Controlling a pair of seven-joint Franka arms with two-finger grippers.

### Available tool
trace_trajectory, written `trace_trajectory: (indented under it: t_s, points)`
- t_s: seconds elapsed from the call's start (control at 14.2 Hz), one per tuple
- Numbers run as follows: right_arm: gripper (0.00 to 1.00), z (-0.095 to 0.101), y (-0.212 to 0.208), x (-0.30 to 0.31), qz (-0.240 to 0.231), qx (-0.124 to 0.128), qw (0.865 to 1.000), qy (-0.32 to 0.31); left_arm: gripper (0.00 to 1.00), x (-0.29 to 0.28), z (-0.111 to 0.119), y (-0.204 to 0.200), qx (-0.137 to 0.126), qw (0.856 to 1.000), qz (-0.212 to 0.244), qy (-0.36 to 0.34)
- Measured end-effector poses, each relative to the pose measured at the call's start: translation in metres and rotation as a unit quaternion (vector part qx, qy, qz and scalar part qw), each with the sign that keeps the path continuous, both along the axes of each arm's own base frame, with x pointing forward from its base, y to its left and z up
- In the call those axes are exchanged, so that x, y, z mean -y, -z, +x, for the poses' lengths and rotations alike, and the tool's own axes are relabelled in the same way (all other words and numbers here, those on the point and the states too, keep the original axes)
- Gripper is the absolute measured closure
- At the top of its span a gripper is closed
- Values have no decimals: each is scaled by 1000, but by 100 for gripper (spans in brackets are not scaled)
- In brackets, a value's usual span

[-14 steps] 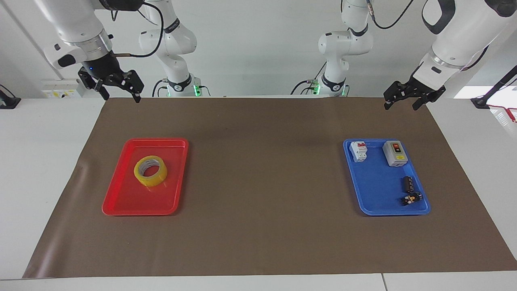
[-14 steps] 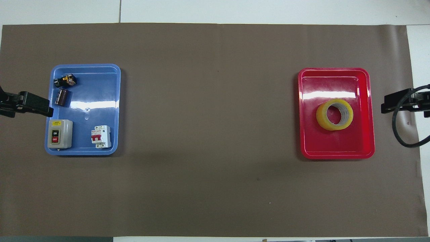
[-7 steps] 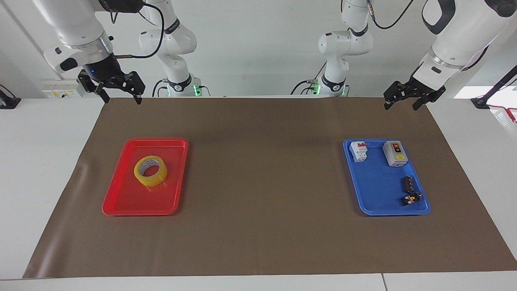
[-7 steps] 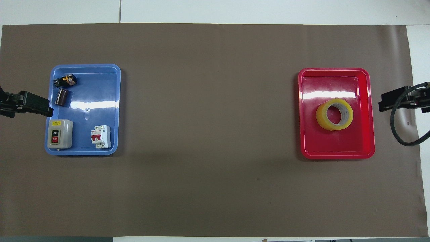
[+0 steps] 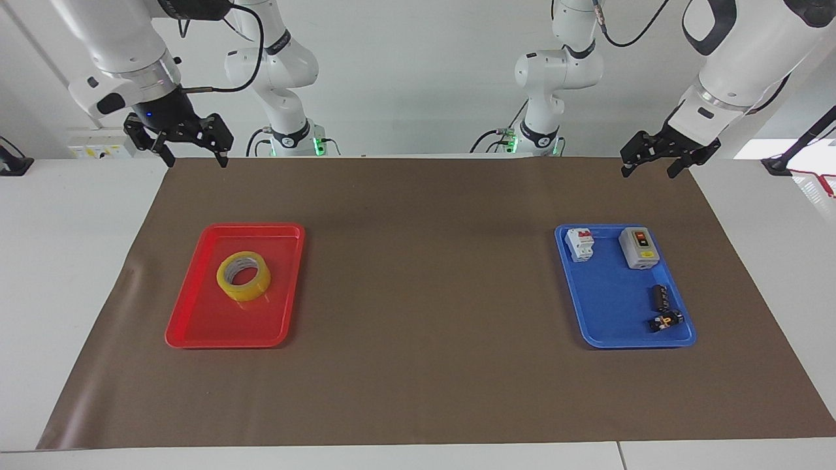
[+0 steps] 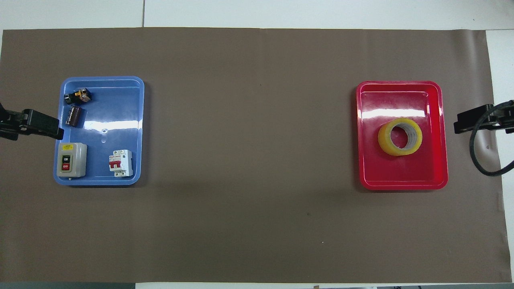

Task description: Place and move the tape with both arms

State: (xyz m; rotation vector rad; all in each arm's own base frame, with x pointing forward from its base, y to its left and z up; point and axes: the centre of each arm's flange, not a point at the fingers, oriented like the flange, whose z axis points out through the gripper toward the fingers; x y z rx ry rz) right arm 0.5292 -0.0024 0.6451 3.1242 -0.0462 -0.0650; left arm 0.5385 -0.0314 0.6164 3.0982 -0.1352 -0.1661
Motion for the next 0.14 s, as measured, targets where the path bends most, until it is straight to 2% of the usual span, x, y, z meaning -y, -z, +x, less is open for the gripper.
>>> trace_trajectory:
  t_s: [0.14]
  points:
    - [0,0,0,0,0,0,1000,0,0,0,0,0,0,1000,0,0]
